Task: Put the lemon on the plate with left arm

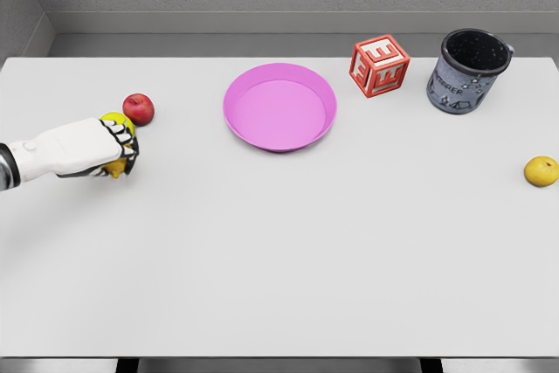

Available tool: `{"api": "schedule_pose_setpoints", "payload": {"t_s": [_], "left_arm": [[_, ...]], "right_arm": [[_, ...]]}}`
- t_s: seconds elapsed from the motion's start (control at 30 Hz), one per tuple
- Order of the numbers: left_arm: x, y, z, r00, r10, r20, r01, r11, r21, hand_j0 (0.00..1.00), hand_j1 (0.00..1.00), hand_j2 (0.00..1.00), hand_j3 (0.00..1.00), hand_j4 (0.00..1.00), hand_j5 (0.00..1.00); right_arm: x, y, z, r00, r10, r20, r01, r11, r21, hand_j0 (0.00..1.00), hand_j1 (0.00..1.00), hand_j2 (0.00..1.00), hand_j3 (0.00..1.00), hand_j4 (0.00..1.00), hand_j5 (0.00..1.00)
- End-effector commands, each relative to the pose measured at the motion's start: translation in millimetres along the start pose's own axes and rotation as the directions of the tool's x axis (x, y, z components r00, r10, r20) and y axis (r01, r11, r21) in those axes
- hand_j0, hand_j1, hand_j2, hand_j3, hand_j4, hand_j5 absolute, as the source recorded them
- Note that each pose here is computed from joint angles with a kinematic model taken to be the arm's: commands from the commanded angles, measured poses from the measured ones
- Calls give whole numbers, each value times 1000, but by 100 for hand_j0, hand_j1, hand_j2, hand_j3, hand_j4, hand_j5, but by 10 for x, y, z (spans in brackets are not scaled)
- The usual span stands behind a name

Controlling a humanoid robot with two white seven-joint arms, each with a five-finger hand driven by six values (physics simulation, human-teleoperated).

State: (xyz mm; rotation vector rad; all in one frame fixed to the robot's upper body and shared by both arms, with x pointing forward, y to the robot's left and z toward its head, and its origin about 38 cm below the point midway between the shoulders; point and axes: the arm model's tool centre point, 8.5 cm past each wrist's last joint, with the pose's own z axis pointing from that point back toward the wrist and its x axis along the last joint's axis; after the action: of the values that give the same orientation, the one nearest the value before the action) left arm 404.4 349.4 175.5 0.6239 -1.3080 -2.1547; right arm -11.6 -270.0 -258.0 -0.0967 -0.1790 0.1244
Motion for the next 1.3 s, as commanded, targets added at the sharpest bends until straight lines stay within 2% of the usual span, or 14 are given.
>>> {"api": "schedule_pose_setpoints", "payload": {"t_s": [0.0, 0.73, 1.27], "left_arm": [[7, 20, -6, 1000, 0, 2, 0, 1000, 7, 35, 35, 35, 35, 35, 35], [35, 256, -240, 1000, -7, 18, 5, 996, 86, 34, 34, 34, 34, 34, 34], [0, 409, -490, 999, 28, 22, -31, 988, 150, 34, 34, 34, 34, 34, 34]], "right_arm": [[1, 0, 0, 1000, -1, 0, 1, 1000, 0, 100, 100, 100, 100, 100, 100], [1, 0, 0, 1000, -1, 0, 1, 1000, 0, 100, 100, 100, 100, 100, 100], [1, 0, 0, 1000, -1, 0, 1, 1000, 0, 100, 100, 100, 100, 100, 100]]}}
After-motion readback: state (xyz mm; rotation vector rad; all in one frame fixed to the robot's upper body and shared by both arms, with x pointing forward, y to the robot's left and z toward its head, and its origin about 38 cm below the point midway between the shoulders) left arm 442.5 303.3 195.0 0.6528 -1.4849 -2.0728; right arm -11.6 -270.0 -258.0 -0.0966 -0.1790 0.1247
